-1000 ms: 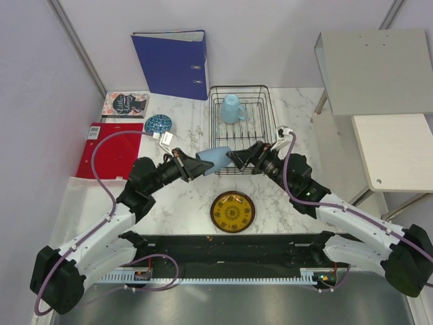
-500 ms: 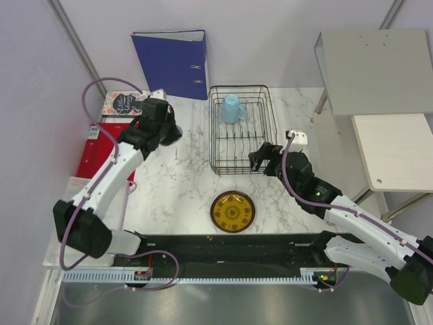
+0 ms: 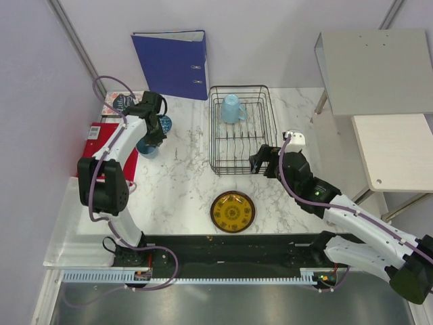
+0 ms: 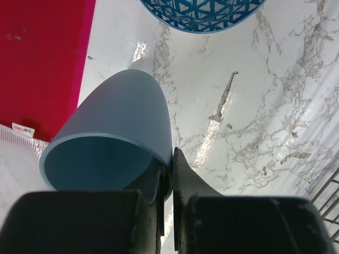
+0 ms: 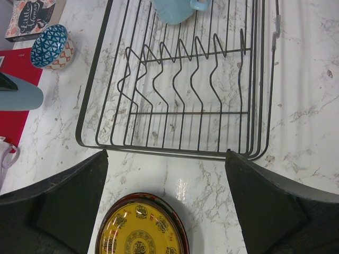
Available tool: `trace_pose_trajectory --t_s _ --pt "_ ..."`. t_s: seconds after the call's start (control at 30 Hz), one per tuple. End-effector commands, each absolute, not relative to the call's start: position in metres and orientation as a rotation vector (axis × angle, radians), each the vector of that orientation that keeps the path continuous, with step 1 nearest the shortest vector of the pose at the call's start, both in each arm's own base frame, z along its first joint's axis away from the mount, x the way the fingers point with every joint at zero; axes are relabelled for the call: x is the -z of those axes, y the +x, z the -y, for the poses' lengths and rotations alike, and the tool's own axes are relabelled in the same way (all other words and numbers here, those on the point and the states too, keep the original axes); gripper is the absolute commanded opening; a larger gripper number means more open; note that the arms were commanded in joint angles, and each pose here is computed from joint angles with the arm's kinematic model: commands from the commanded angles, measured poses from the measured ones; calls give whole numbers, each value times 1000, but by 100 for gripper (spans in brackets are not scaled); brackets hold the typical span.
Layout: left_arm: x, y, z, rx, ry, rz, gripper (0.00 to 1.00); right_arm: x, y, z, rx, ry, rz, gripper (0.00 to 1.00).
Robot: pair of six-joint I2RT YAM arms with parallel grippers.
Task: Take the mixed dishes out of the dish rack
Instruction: Place the cup at the center of the board.
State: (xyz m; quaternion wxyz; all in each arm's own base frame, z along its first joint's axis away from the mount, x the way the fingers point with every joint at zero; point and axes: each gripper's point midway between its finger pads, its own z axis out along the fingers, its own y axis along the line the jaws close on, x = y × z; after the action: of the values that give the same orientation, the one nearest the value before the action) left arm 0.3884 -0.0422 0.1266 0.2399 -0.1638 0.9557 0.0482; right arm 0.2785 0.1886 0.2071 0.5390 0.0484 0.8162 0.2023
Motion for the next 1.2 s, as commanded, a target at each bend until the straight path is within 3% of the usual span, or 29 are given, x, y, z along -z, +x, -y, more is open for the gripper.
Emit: trace_pose_trajectory --t_s 0.0,0.4,0.47,0.5,0.6,0.7,1.17 --pt "-121 399 36 -174 -400 -2643 2 -216 281 -192 -495 104 -1924 98" --pt "-87 396 46 -20 -439 -2729 2 -202 283 -196 -483 91 -1955 98" --pt "-95 397 47 -4 -438 -2708 7 -202 284 -198 -491 90 -1957 98" --pt "-99 397 47 1 -437 -2699 16 -201 284 -200 -493 84 -1962 98" --pt "-116 397 48 23 -431 -2656 28 -199 286 -203 -495 77 -1968 98" --pt "-129 397 50 50 -423 -2626 34 -201 288 -205 -492 70 -1964 98" --pt "-180 399 46 67 -416 -2492 39 -206 293 -209 -480 49 -1968 98"
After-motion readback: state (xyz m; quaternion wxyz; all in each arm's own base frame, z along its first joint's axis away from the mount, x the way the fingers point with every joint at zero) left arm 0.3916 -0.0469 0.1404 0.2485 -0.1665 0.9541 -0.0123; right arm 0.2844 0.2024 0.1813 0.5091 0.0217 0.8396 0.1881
